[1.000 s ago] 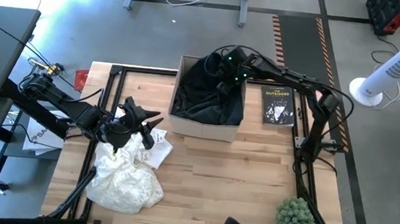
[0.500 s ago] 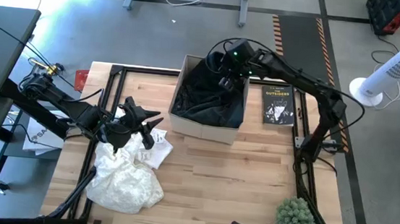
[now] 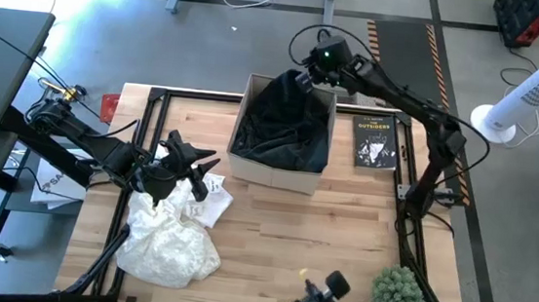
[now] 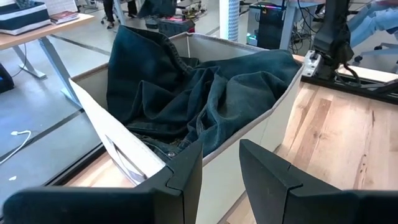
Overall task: Sort clothes
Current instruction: Adjust the dark blue pants in the laundry organizer
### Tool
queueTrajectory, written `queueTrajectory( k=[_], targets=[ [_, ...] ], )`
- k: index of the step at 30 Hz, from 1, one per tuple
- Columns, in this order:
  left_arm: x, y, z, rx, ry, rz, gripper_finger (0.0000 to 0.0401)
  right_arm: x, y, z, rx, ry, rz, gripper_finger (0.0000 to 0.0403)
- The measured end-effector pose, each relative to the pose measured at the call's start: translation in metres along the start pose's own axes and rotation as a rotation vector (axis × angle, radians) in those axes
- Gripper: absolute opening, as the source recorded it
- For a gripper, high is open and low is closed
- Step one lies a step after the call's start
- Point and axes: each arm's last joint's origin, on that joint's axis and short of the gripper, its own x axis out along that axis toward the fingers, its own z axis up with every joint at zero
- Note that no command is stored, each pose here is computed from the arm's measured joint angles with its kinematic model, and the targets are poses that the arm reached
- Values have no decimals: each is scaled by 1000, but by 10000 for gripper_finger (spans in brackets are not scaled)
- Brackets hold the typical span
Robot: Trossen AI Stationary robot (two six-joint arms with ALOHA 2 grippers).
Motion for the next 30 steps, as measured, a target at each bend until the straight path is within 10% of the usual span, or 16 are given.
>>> queueTrajectory(
  k=[9,30],
  targets=[
    [0,0,0,1,1,1,106,32,15,-16,-28,109,505,44],
    [0,0,0,19,1,5,106,-22,107,-11,-487,-114,498,44]
  ],
)
